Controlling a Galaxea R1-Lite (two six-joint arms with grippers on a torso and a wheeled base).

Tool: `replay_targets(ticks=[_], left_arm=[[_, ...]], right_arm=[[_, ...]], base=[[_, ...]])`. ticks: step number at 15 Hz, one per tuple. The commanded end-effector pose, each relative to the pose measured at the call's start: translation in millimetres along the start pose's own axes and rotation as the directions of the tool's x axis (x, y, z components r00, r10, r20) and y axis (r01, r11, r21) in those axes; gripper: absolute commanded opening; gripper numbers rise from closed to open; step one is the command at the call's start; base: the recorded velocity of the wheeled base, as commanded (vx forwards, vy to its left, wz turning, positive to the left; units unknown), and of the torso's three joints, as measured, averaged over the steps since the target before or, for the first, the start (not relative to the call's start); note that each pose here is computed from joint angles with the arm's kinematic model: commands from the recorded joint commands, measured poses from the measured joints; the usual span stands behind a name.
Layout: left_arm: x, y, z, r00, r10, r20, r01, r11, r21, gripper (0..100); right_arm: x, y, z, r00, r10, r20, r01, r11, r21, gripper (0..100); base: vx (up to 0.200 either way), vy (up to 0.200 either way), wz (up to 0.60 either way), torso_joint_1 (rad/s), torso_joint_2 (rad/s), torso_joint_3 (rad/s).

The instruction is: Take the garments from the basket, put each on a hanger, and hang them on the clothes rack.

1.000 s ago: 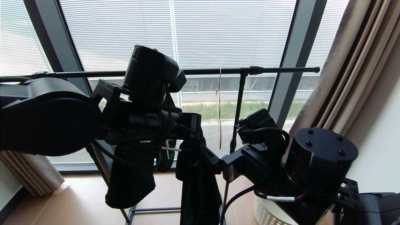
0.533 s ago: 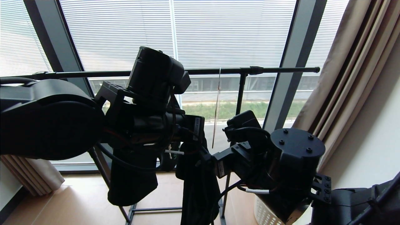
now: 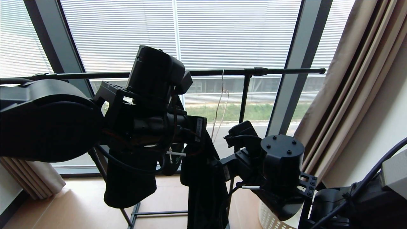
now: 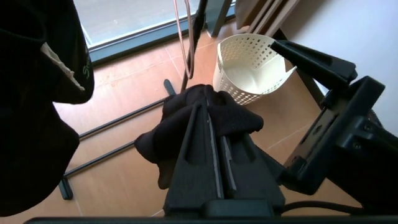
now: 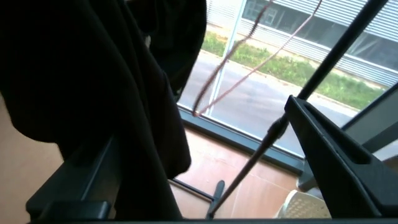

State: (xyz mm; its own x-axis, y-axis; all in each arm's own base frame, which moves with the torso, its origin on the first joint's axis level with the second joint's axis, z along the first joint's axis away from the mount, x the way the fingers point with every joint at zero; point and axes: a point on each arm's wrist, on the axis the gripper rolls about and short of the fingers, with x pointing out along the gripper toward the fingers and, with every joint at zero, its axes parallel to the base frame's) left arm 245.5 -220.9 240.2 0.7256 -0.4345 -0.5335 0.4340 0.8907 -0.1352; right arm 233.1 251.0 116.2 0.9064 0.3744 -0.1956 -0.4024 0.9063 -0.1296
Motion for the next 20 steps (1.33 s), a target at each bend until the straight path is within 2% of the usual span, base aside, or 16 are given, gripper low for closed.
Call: replay_targets(ticks=[1,6,12,13,16,20], left_arm=[[-5.0,2.7,3.3,1.000,0.003,0.016,-0.003,1.000,-0.008,0],[-11.4,9.1,8.4,0.999,0.012,0.038,-0.011,1.000,-0.025,0],[-11.8,9.9,7.3,0.999,0.011,0.033,-0.010,1.000,-0.028,0],[-12.0,9.9,7.7,0.999,0.011,0.035,-0.010,1.000,-0.028,0],[-11.1,10.2,5.7,1.000,0.010,0.027,-0.009,1.000,-0.027,0],[-13.6,15.5,-8.9,1.000,-0.010,-0.024,0.009,1.000,-0.020,0]], right_arm=[[3.5,1.9,-14.6,0.999,0.002,-0.045,-0.003,0.999,-0.033,100],[-2.5,-0.2,-30.1,0.995,0.011,-0.097,-0.021,0.995,-0.098,100],[-1.4,0.3,-31.6,0.995,0.011,-0.101,-0.021,0.995,-0.101,100],[-1.1,0.5,-30.8,0.995,0.013,-0.099,-0.023,0.995,-0.100,0],[1.6,-5.2,-28.7,0.996,-0.005,-0.091,-0.004,0.996,-0.092,0],[12.1,-43.3,-13.4,0.992,-0.111,-0.052,0.109,0.993,-0.046,0]], base=[[0.000,0.000,0.00,0.000,0.00,0.000],[0.000,0.000,0.00,0.000,0.00,0.000],[0.000,0.000,0.00,0.000,0.00,0.000],[0.000,0.000,0.00,0.000,0.00,0.000],[0.000,0.000,0.00,0.000,0.00,0.000],[0.000,0.000,0.00,0.000,0.00,0.000]])
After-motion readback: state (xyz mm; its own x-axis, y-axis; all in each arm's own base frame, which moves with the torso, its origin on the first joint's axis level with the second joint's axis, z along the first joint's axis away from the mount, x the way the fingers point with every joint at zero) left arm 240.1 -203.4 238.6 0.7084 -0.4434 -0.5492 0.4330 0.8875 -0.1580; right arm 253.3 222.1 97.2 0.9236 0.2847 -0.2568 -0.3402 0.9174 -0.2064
